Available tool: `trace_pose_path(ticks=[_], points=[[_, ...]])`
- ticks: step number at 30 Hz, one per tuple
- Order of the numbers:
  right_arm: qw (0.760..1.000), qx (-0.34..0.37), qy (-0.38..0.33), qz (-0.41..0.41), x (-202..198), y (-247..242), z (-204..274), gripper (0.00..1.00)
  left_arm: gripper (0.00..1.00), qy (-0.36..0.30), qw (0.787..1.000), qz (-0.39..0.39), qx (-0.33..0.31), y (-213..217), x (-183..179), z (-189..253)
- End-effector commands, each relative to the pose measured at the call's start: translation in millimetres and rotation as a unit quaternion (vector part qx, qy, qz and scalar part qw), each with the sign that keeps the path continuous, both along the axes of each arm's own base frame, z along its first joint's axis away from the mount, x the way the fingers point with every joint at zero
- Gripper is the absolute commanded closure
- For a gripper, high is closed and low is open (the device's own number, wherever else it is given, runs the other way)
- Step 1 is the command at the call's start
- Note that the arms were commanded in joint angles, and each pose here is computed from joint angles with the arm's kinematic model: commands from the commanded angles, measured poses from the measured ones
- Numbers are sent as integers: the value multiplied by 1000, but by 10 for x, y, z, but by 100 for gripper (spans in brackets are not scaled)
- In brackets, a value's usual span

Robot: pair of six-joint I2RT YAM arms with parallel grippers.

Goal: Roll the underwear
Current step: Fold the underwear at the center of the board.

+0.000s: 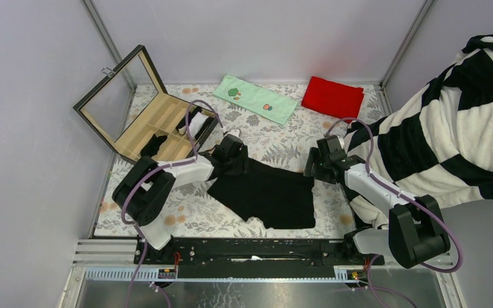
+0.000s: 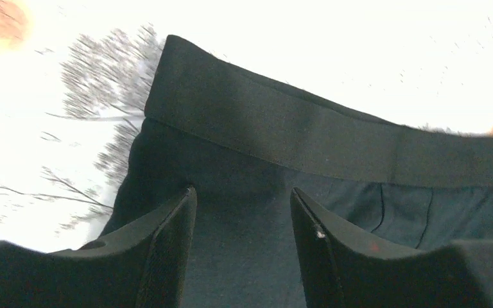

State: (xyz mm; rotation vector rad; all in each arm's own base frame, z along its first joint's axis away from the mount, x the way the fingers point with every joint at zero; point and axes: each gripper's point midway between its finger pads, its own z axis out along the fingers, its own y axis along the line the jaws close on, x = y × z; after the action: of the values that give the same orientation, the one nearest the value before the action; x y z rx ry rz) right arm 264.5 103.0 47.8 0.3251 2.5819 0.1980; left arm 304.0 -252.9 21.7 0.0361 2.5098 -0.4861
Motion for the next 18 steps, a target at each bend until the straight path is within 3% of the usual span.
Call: trace_pose_path(ticks=[1, 6, 10, 18], points=[[1000, 19, 1, -24, 36, -64, 33, 28, 39, 10, 997, 30, 64, 366, 148, -209], [996, 87, 13, 3, 54, 139, 43, 28, 38, 11, 998, 29, 54, 364, 254, -237], [987, 149, 28, 43, 55, 405, 24, 29, 37, -20, 1000, 17, 15, 233, 292, 103], [995, 92, 46, -13, 103, 142, -193, 35, 33, -98, 995, 3, -14, -12, -68, 836]])
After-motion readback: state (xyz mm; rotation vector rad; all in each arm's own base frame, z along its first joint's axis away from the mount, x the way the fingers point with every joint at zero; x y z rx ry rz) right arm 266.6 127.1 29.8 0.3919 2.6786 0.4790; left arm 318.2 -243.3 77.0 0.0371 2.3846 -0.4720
